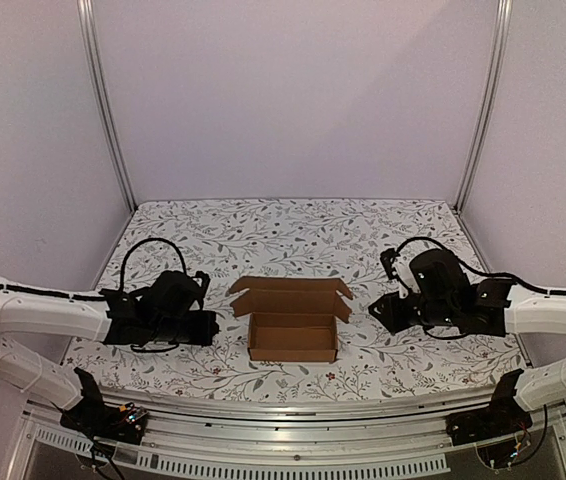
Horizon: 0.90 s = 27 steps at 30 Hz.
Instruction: Fold the paper box
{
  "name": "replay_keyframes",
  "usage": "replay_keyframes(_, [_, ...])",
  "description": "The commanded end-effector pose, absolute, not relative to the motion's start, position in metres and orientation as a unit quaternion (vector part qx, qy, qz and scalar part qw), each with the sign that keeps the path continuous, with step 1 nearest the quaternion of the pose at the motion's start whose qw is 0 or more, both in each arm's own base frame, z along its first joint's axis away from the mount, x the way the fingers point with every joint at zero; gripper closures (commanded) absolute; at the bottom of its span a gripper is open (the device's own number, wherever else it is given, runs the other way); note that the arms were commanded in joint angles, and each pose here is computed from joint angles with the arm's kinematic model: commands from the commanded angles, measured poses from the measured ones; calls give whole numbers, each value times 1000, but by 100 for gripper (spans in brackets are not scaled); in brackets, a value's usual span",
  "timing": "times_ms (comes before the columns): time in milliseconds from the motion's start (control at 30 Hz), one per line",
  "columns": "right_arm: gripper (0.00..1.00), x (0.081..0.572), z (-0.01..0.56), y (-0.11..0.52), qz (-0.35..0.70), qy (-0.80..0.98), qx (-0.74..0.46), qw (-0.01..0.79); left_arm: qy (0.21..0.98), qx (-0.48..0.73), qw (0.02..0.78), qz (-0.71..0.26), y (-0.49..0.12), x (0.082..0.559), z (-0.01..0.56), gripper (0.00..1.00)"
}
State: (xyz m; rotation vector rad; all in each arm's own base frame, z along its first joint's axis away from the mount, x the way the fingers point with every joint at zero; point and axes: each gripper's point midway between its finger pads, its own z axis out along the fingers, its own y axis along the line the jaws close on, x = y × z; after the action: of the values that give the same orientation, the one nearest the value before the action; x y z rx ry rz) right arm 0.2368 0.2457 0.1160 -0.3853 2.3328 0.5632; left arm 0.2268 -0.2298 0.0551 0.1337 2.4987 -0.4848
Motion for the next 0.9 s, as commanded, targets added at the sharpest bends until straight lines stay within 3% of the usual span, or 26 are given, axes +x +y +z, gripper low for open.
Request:
replay_keyframes(0, [80,233,142,245,218,889,-186,357,929,71,316,-178,-222,238,74,97])
replay_keyframes(200, [83,229,157,260,248,876,-214,353,910,92,345,-211,-224,247,101,97])
replay_keyframes(567, [70,222,150,286,275,868,-273,312,886,135,371,-245,-234,243,121,77])
replay_keyframes(867, [67,235,144,299,265,864,-287,317,880,150,375,-252,-236,241,127,75])
